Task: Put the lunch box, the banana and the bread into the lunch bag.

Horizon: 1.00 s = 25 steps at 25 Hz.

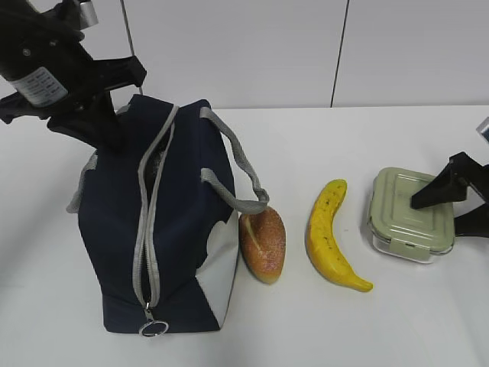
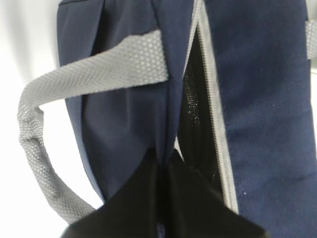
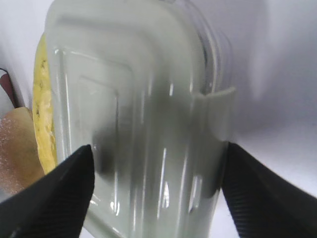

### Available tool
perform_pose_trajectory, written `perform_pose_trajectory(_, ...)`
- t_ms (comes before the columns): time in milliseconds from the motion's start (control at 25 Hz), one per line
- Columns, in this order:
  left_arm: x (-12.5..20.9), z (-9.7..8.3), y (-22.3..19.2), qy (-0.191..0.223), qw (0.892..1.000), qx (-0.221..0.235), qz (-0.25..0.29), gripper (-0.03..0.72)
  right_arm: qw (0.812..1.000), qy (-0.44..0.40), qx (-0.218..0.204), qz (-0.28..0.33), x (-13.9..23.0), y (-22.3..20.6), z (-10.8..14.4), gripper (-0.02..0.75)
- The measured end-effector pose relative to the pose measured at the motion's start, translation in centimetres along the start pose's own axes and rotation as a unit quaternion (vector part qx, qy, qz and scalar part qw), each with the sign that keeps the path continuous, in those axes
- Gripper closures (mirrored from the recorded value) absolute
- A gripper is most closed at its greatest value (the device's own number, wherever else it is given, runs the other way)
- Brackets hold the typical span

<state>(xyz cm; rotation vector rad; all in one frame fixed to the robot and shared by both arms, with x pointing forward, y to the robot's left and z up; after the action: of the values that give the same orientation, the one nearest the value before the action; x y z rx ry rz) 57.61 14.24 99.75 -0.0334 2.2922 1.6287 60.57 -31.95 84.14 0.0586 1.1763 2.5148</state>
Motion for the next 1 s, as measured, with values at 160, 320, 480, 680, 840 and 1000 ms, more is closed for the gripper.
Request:
perform_pose_trajectory(160,0.0,0.0,0.0,0.0,1.0,0.0,0.0,0.688,1.0,-0.005,-0.01,0.012,0.0,-0.5,-0.1,0.148)
perform_pose_trajectory(320,0.0,0.0,0.0,0.0,1.0,0.0,0.0,0.688,1.0,-0.004,-0.022,0.014,0.0,-0.8,0.0,0.148)
perform_pose_trajectory(480,0.0,0.0,0.0,0.0,1.0,-0.001,0.0,0.688,1.0,-0.004,-0.027,0.015,0.1,-0.9,0.2,0.165)
perform_pose_trajectory(680,0.0,0.0,0.0,-0.001,1.0,-0.001,0.0,0.688,0.999,-0.008,-0.039,0.02,0.2,-0.8,0.6,0.281)
perform_pose_trajectory(840,0.0,0.0,0.0,-0.001,1.0,-0.001,0.0,0.688,0.998,-0.014,-0.058,0.022,0.2,-0.7,1.3,0.351)
perform_pose_trajectory(1000,0.0,0.0,0.0,-0.001,1.0,-0.001,0.0,0.688,0.996,-0.035,-0.078,0.006,-0.4,-0.9,1.8,0.356)
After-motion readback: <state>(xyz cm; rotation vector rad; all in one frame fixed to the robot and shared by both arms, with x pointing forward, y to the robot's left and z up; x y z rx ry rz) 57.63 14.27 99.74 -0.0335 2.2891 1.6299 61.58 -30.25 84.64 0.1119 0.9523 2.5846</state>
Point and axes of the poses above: a point on each arm's last joint axis where the gripper is mounted, y pointing back along that axis away from the gripper, z along the wrist's bending axis when the last joint is at zero, x = y × z, the point moved 9 cm from there along -y, pointing out along that axis toward the gripper, and after that the axes turned 5 degrees about -y, right-handed, at the moved point
